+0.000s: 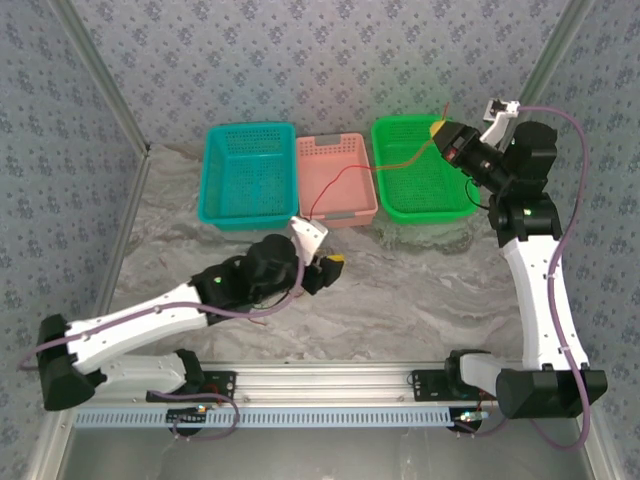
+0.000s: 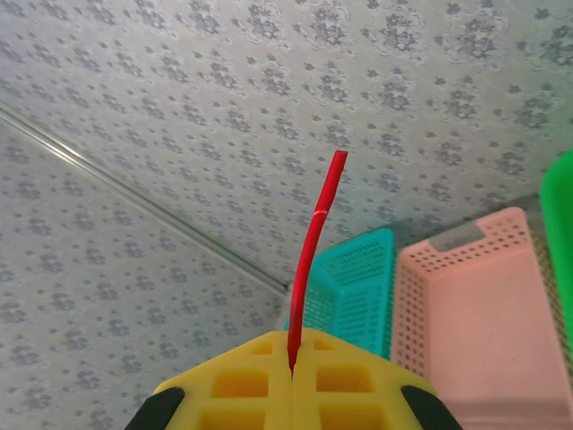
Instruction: Untangle the cables
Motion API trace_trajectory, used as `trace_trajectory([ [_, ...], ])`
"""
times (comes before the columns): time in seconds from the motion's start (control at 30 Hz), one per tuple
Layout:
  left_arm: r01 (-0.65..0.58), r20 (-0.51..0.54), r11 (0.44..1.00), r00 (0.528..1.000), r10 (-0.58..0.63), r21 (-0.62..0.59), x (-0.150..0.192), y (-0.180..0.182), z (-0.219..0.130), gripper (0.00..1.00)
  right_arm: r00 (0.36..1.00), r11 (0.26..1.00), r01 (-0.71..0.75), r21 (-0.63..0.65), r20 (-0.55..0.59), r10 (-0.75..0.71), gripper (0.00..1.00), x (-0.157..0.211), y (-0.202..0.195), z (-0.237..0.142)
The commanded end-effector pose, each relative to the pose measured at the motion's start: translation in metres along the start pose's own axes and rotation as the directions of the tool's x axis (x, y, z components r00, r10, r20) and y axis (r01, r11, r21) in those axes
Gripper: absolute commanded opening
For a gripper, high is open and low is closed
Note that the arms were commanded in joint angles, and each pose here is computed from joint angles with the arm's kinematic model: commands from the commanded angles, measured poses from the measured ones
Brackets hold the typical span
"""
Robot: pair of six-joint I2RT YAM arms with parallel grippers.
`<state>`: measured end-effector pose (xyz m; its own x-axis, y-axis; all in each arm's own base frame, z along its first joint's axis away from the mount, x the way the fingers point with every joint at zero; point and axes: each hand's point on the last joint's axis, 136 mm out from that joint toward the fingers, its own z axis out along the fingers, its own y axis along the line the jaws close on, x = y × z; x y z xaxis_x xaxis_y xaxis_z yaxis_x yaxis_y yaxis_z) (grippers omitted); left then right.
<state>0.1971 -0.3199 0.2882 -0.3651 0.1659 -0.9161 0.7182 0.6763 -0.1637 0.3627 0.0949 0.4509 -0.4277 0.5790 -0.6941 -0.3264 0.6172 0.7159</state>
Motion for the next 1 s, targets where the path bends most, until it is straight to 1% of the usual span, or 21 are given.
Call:
trace_trajectory([
  [0.0, 0.043, 0.066, 0.999, 0.997, -0.043, -0.004, -0.031, 0.003, -0.038, 0.56, 0.996, 0.994, 0.089, 0.071, -0.021, -0.087, 0.0, 0.004, 0.002, -0.007],
  [0.03, 0.052, 0.074, 0.999, 0.996, -0.051, -0.004, -0.036, 0.004, -0.046, 0.56, 0.992, 0.988, 0.127, 0.088, -0.03, -0.124, 0.0, 0.007, 0.0, -0.007],
  [0.13, 0.053, 0.104, 0.999, 0.993, -0.054, 0.012, -0.053, 0.002, -0.062, 0.58, 0.987, 0.98, 0.156, 0.123, -0.061, -0.15, 0.0, 0.015, -0.006, -0.003],
  [0.2, 0.043, 0.106, 0.999, 0.993, -0.042, -0.004, -0.062, 0.004, -0.065, 0.59, 0.981, 0.973, 0.187, 0.138, -0.086, -0.176, 0.0, 0.022, -0.006, 0.001],
  [0.27, 0.023, 0.095, 1.0, 0.995, -0.022, -0.012, -0.07, 0.004, -0.066, 0.61, 0.97, 0.956, 0.231, 0.179, -0.112, -0.214, 0.0, 0.029, -0.011, 0.004],
  [0.33, 0.009, 0.083, 1.0, 0.996, -0.011, 0.02, -0.074, -0.002, -0.068, 0.62, 0.967, 0.945, 0.244, 0.218, -0.123, -0.221, 0.0, 0.032, -0.021, 0.005],
  [0.4, -0.001, 0.071, 0.999, 0.997, -0.003, 0.054, -0.073, -0.006, -0.069, 0.62, 0.971, 0.939, 0.236, 0.251, -0.103, -0.217, 0.0, 0.029, -0.031, 0.002],
  [0.47, -0.004, 0.04, 0.995, 0.999, 0.0, 0.096, -0.065, -0.011, -0.07, 0.63, 0.979, 0.938, 0.202, 0.282, -0.068, -0.19, 0.0, 0.021, -0.043, -0.004],
  [0.53, -0.003, -0.01, 0.994, 1.0, 0.004, 0.108, -0.049, -0.011, -0.068, 0.64, 0.988, 0.944, 0.151, 0.293, -0.025, -0.15, 0.0, 0.01, -0.052, -0.01],
  [0.6, 0.004, -0.076, 0.996, 0.997, 0.003, 0.093, -0.026, -0.006, -0.065, 0.66, 0.995, 0.952, 0.084, 0.296, 0.034, -0.098, 0.0, -0.006, -0.063, -0.017],
  [0.7, 0.023, -0.149, 0.998, 0.989, -0.014, 0.061, 0.01, 0.005, -0.06, 0.66, 0.994, 0.946, 0.036, 0.323, 0.088, -0.068, 0.0, -0.024, -0.076, -0.026],
  [0.77, 0.042, -0.176, 0.999, 0.984, -0.038, 0.018, 0.03, 0.017, -0.059, 0.66, 0.991, 0.944, 0.028, 0.329, 0.115, -0.069, 0.0, -0.034, -0.081, -0.03],
  [0.8, 0.052, -0.189, 0.999, 0.98, -0.054, -0.013, 0.04, 0.026, -0.059, 0.67, 0.99, 0.945, -0.002, 0.327, 0.134, -0.044, 0.0, -0.039, -0.083, -0.032],
  [0.87, 0.082, -0.205, 0.991, 0.974, -0.101, -0.102, 0.052, 0.048, -0.059, 0.67, 0.99, 0.95, -0.007, 0.313, 0.137, -0.038, 0.0, -0.041, -0.084, -0.03],
  [0.93, 0.114, -0.192, 0.977, 0.97, -0.148, -0.179, 0.053, 0.067, -0.06, 0.67, 0.993, 0.955, 0.003, 0.298, 0.11, -0.038, 0.0, -0.036, -0.082, -0.023],
  [0.97, 0.121, -0.18, 0.974, 0.971, -0.156, -0.193, 0.049, 0.072, -0.06, 0.67, 0.995, 0.956, 0.011, 0.292, 0.092, -0.039, 0.0, -0.032, -0.082, -0.019],
])
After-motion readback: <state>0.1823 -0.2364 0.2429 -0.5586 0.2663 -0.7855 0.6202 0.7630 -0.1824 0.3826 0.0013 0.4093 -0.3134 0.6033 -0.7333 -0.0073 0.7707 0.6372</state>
